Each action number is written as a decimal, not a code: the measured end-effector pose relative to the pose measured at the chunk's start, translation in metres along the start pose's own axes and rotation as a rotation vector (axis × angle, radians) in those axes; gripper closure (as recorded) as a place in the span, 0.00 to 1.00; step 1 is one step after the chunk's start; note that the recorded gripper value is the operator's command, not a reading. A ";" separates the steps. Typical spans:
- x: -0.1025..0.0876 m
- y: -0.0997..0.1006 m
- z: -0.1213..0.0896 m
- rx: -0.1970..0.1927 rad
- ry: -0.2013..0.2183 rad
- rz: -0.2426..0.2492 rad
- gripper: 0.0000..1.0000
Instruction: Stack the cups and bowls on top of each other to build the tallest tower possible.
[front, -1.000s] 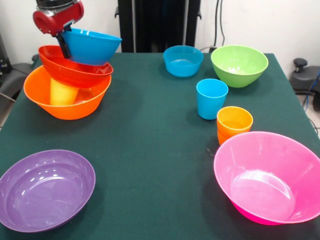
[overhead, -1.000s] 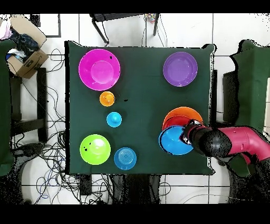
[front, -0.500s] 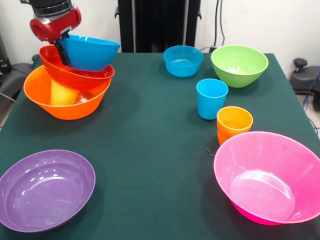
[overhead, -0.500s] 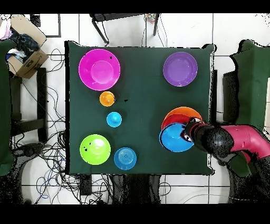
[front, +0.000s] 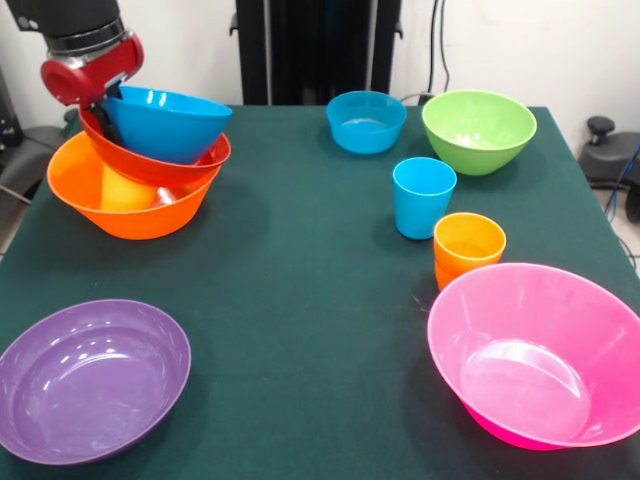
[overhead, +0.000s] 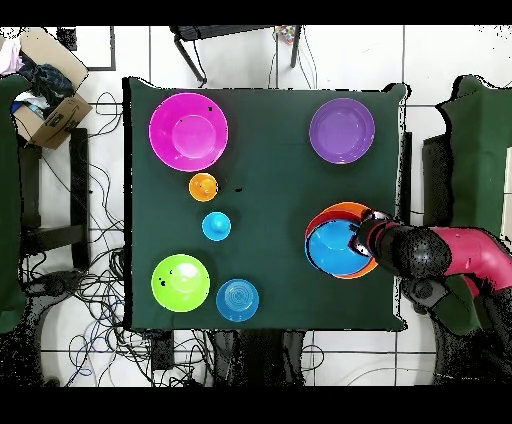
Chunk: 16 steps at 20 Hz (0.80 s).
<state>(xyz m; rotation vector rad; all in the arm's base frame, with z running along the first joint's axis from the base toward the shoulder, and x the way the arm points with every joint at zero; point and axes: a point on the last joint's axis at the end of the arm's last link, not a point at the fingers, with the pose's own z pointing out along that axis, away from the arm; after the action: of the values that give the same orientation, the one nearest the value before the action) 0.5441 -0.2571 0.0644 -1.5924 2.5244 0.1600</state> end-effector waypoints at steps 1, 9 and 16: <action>0.002 -0.003 0.001 -0.005 0.001 -0.018 1.00; 0.011 -0.008 -0.002 -0.036 0.027 -0.045 1.00; 0.010 -0.008 -0.002 -0.038 0.028 -0.046 1.00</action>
<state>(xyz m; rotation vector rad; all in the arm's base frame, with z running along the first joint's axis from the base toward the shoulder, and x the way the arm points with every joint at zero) 0.5472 -0.2701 0.0639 -1.6771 2.5169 0.1824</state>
